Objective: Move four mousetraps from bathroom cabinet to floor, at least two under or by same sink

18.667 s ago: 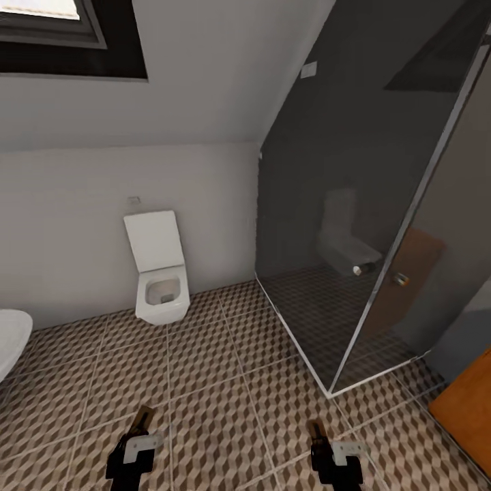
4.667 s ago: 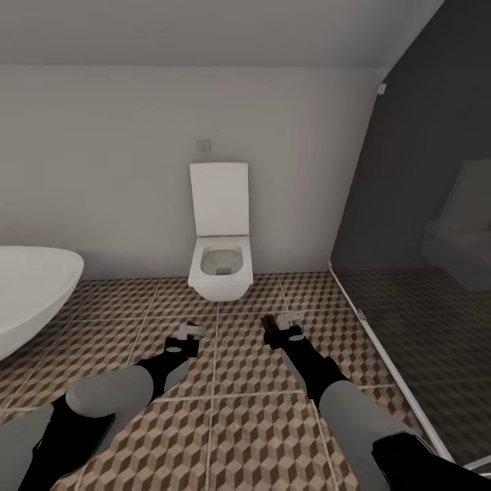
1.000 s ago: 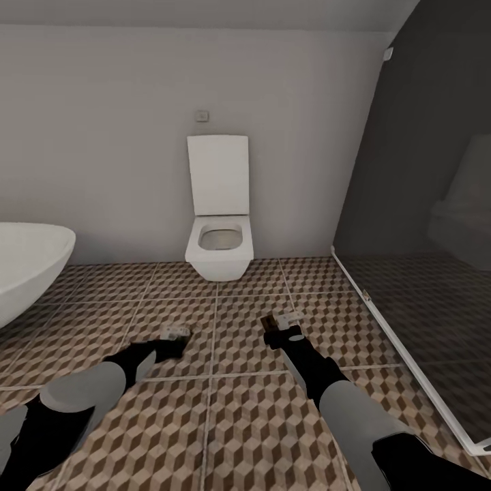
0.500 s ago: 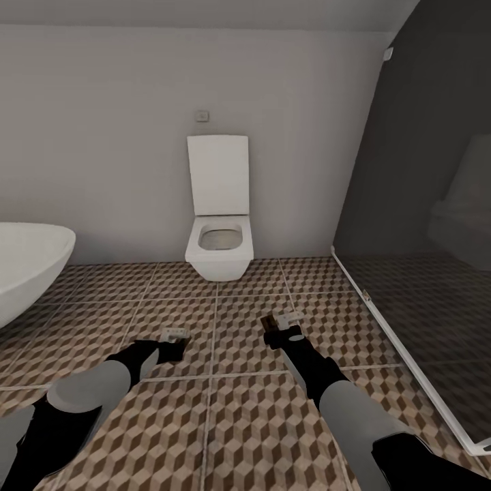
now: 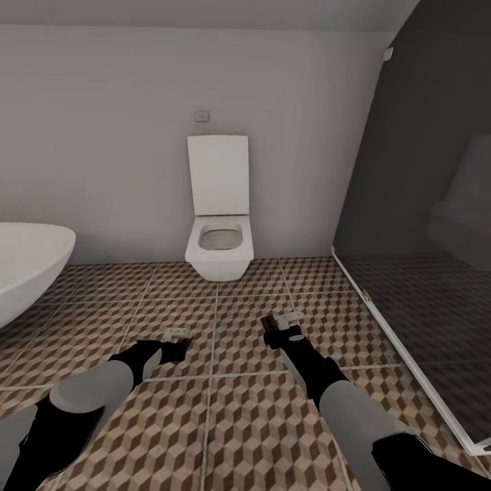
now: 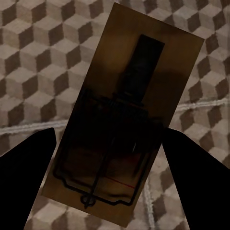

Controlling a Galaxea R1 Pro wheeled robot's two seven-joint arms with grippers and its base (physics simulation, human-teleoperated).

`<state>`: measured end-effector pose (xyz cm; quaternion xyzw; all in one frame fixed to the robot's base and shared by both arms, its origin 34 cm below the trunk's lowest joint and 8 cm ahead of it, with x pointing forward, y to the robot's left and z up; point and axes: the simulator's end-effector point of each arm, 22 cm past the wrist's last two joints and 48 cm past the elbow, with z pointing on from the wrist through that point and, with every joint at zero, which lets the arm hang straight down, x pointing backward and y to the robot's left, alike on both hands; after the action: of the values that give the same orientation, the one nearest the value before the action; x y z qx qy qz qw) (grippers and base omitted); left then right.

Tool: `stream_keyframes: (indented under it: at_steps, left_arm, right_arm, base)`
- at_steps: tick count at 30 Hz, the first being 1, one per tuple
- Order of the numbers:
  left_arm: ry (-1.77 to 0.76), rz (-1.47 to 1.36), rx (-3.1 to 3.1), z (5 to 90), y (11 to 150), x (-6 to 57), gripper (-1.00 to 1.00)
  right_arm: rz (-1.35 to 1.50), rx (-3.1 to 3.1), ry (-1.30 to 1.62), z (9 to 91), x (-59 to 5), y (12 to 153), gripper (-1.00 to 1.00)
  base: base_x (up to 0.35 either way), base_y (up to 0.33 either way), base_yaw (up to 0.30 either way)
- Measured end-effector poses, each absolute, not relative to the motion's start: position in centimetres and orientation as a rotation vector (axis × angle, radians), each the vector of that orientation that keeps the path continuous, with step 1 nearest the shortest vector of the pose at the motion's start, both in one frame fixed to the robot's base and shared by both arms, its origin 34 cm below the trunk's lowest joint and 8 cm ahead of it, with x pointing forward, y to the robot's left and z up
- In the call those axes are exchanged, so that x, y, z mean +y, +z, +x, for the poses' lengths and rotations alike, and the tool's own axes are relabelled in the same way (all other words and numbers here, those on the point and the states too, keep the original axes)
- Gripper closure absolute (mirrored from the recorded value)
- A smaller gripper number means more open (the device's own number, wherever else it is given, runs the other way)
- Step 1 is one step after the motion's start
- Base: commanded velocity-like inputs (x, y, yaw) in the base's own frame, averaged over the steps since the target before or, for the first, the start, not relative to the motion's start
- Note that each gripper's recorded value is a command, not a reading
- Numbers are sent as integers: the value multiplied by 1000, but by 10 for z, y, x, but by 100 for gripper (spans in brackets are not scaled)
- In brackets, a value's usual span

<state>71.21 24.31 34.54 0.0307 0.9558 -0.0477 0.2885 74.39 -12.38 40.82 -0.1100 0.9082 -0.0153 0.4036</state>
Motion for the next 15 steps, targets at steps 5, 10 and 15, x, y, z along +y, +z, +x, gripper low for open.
stream_keyframes:
  at_steps: [5, 10, 15]
  left_arm:
    - [-128, 83, 2552, 710, 339, 242, 100]
    - [-129, 83, 2555, 707, 327, 242, 100]
    - [-130, 82, 2576, 703, 314, 242, 100]
  right_arm:
    - [-278, 2294, -39, 742, -124, 401, 100]
    - [-278, 2298, -38, 739, -124, 390, 100]
    - [-279, 2318, -35, 737, -124, 376, 100]
  base:
    - [0, 0, 0]
    - [0, 0, 0]
    - [0, 0, 0]
